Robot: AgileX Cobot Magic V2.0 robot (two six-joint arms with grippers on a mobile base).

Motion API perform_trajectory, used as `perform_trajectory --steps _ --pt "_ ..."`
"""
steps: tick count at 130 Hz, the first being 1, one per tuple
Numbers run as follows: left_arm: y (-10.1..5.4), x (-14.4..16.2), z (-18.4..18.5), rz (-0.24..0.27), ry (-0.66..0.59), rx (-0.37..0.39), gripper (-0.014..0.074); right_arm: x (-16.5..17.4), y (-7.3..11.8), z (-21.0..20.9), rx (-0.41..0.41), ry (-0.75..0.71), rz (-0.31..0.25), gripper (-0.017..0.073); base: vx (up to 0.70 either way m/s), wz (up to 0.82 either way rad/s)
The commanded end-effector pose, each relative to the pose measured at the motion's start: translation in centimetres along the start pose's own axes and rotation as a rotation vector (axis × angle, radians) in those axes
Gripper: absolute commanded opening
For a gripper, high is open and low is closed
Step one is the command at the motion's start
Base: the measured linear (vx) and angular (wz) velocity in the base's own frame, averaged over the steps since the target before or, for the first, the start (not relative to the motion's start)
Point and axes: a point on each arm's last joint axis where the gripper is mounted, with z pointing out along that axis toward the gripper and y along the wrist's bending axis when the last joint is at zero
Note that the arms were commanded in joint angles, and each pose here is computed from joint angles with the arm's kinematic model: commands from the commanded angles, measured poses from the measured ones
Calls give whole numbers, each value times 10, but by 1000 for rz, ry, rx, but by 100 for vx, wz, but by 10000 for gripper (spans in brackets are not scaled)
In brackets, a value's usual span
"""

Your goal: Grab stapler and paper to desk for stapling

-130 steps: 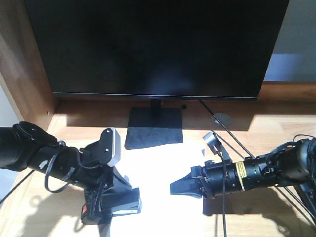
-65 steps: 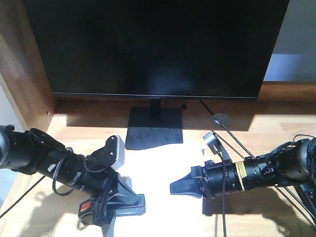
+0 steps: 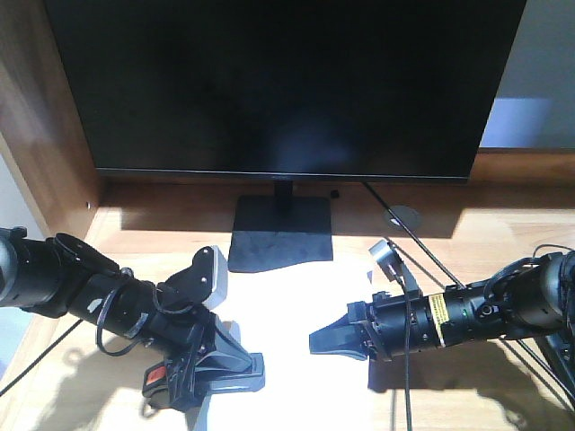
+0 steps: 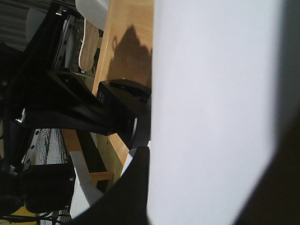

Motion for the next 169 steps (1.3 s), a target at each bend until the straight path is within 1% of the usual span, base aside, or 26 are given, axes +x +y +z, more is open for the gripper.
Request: perform_trajectory --steps 1,25,45,76,107,126,138,144,145,150,151,155,157,158,159,160,161,162,163,164,165,168,169 --pt "4 0 -3 44 53 -55 -6 -9 18 -5 -73 -41 -50 -3 0 0" --pt "4 0 -3 45 54 -57 -6 -9 18 -5 -73 -41 -50 -3 0 0" --pt "1 -7 -9 58 29 -65 -6 -9 18 -5 -77 -40 -49 -3 0 0" --pt "-10 -32 -34 120 -40 -130 -6 -9 18 -5 -80 -39 -50 -3 0 0" --pt "-25 -54 -60 203 -91 -196 -6 -9 18 -5 -81 -39 -50 -1 0 0" --pt "-32 -62 -70 234 -110 -223 -6 -9 18 -5 -81 -40 -49 22 0 0" --pt "-34 -64 -74 245 -117 -233 -6 -9 18 -5 -81 -40 -49 73 0 0" --pt "-35 -65 -75 248 -119 -236 -6 -9 18 -5 -81 -40 -49 118 0 0" --pt "-35 -65 -75 249 -119 -236 -6 -9 18 -5 -81 -40 -49 146 0 0" --pt "-35 -66 -76 251 -120 -238 -6 -9 19 -5 -83 -39 -49 176 0 0" --pt "-35 -66 -76 252 -121 -239 -6 -9 19 -5 -84 -39 -49 198 0 0" --pt "-36 -66 -76 253 -121 -239 -6 -9 19 -5 -88 -38 -49 234 0 0" --pt "-36 -66 -76 253 -121 -239 -6 -8 20 -5 -93 -37 -50 272 0 0" --pt "-36 -66 -76 253 -121 -239 -6 -8 20 -5 -93 -37 -50 272 0 0" --pt "-36 -66 -76 253 -121 -239 -6 -8 20 -5 -94 -37 -50 299 0 0" --pt "-36 -66 -76 253 -121 -239 -6 -8 20 -5 -94 -37 -50 299 0 0" --pt "-36 -66 -76 253 -121 -239 -6 -8 20 -5 -98 -36 -50 327 0 0" --pt "-36 -66 -76 253 -121 -239 -6 -8 20 -5 -98 -36 -50 327 0 0" --pt "-36 -66 -76 253 -121 -239 -6 -8 20 -5 -100 -36 -51 355 0 0" --pt "-36 -66 -76 253 -121 -239 -6 -8 20 -5 -100 -36 -51 355 0 0" --pt "-36 -66 -76 253 -121 -239 -6 -8 21 -5 -103 -36 -51 383 0 0" --pt "-36 -66 -76 253 -121 -239 -6 -8 21 -5 -104 -35 -51 398 0 0" --pt "-36 -66 -76 253 -121 -239 -6 -8 21 -5 -105 -35 -51 440 0 0"
